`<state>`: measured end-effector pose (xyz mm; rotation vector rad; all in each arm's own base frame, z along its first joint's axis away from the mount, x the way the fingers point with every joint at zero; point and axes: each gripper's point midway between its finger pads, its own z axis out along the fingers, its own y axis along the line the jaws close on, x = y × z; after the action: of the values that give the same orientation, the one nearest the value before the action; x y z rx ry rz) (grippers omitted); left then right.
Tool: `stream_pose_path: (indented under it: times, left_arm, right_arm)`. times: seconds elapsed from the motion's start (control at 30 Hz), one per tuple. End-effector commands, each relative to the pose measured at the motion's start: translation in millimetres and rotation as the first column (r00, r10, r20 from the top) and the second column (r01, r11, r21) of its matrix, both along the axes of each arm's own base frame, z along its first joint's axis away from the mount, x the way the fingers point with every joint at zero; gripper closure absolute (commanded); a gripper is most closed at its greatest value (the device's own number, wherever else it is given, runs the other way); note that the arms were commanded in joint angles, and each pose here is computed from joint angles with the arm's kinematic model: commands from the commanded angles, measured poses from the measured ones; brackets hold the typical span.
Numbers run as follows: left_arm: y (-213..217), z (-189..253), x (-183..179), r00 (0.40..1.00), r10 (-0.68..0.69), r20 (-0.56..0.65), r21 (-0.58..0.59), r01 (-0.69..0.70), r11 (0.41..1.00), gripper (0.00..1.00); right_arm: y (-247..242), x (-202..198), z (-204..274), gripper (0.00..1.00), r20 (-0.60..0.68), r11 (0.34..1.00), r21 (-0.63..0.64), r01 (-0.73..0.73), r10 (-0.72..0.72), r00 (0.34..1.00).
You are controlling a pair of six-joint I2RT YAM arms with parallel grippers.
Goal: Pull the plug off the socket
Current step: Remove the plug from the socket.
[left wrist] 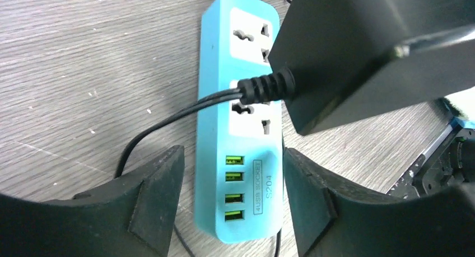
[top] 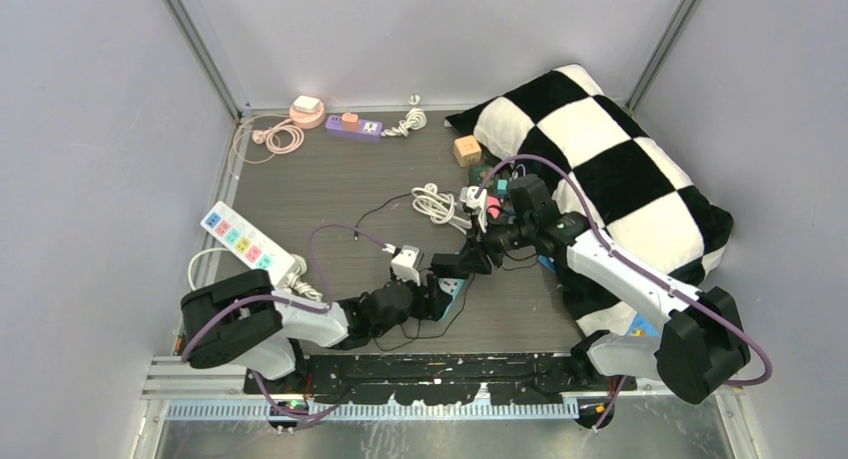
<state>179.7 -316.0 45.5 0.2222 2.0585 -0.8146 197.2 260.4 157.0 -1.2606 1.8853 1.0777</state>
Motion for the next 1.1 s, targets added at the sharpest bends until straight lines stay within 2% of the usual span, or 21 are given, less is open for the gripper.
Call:
stream_pose_path:
  times: [0.0,0.1,0.37,0.63,0.73,0.83,1.07]
  left_arm:
    - [11.3,11.5,0.7,0.999,-0.008,0.031,0.032,0.007,0.999,0.3]
    - [10.2,17.8,-5.5,0.998,-0.048,0.031,0.025,0.047,0.999,0.26]
    - [3.9,37.5,-30.8,0.975,-0.215,0.056,-0.02,0.216,0.976,0.25]
    - [15.8,85.0,-57.4,0.92,-0.347,0.181,-0.085,0.366,0.927,0.22]
    - [27.2,101.0,-57.8,0.913,-0.335,0.234,-0.086,0.362,0.928,0.14]
    - [40.8,115.3,-54.1,0.91,-0.295,0.29,-0.087,0.332,0.939,0.01]
    - [63.5,151.8,-46.0,0.871,-0.221,0.439,-0.093,0.289,0.953,0.0]
  right_arm:
    - [1.6,10.3,17.4,0.99,0.031,0.999,0.037,0.02,-0.021,0.999]
    - [0.1,11.5,19.5,0.99,0.027,0.999,0.045,0.026,-0.027,0.999]
    - [-7.7,16.4,29.9,0.99,0.043,0.997,0.064,0.045,-0.048,0.998]
    - [-18.0,13.7,42.3,0.99,0.071,0.997,0.072,0.019,-0.024,0.997]
    - [-20.4,10.6,43.1,0.99,0.07,0.998,0.066,0.001,-0.005,0.998]
    - [-22.2,7.0,43.6,0.99,0.077,0.998,0.06,-0.026,0.022,0.997]
    - [-27.5,-2.1,47.1,0.99,0.094,0.996,0.045,-0.079,0.075,0.993]
